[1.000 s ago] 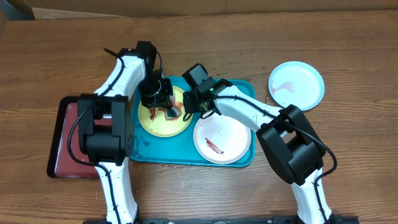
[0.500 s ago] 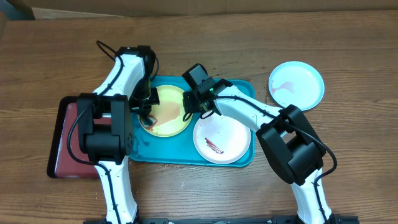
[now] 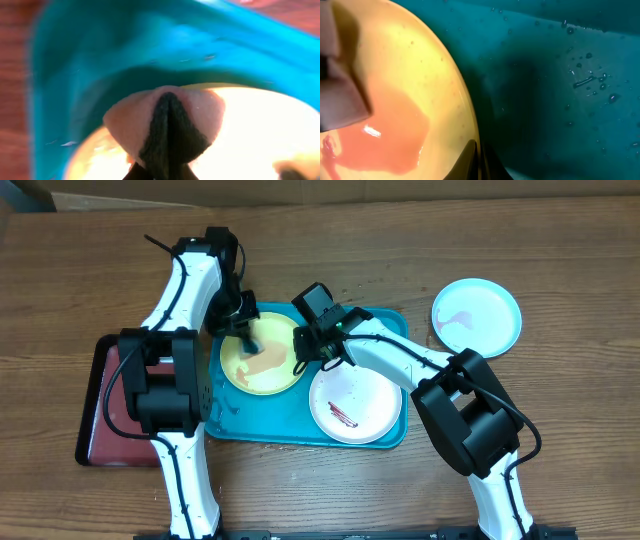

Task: Clean dirty plates on tray and stack at the side
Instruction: 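Scrub the yellow plate with the sponge in the left gripper, then lift the yellow plate with the right gripper and stack it at right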

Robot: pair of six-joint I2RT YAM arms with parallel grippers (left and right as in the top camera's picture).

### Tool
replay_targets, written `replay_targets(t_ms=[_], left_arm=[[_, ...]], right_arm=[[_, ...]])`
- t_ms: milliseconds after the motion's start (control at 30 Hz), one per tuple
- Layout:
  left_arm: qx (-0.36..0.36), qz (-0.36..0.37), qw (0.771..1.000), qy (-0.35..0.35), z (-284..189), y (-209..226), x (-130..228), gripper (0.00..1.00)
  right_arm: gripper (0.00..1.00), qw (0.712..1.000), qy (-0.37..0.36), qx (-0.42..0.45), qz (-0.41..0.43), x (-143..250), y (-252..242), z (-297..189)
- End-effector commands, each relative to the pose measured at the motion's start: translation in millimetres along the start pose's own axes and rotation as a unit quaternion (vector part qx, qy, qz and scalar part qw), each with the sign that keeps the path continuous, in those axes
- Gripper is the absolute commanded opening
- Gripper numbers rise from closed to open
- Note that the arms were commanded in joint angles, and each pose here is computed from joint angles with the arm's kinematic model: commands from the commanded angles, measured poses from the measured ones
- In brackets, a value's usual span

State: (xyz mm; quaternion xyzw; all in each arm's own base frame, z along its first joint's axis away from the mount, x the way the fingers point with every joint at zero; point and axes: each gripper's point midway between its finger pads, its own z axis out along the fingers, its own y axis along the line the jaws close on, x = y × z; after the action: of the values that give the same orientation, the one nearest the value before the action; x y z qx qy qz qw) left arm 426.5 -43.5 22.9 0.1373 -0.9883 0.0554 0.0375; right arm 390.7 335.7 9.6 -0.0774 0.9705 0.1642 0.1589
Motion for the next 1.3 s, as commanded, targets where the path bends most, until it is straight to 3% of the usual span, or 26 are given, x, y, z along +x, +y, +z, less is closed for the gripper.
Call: replay_targets(t_ms=[0,200,367,467,600,800,1000,1133,1267], left_arm=[[0.069,0.022,0.997,0.032,13,-27,15,0.04],[0.047,0.023,0.997,0.051,36,-18,31,0.04],[-0.099,-0.014,0.993,0.056,34,38,39,0.04],[-0.199,-0.039,0.977,0.062,20,78,47,0.04],[-0.281,-0.078,0.954,0.071,-8,119,53,0.04],[-0.256,-0.163,0.952,0.046,-45,129,43,0.04],[-0.145,-0.22,0.96,-0.09,-131,119,27,0.04],[-0.102,-0.267,0.941,-0.182,-198,144,37,0.04],[-0.067,-0.339,0.909,-0.233,-246,186,64,0.04]], right_arm=[[0.04,0.999,0.013,0.03,0.002,9,-18,13],[0.04,0.999,0.013,0.03,0.002,8,-18,13],[0.04,0.999,0.015,0.031,0.002,10,-19,13],[0.04,0.999,0.018,0.033,0.003,11,-20,13],[0.04,0.999,0.017,0.032,0.002,10,-19,13],[0.04,0.999,0.015,0.027,-0.038,8,-16,8],[0.04,0.99,-0.038,0.002,-0.135,-28,12,-43],[0.04,0.976,-0.094,-0.002,-0.197,-51,33,-93],[0.04,0.947,-0.184,0.096,-0.245,-78,31,-149]])
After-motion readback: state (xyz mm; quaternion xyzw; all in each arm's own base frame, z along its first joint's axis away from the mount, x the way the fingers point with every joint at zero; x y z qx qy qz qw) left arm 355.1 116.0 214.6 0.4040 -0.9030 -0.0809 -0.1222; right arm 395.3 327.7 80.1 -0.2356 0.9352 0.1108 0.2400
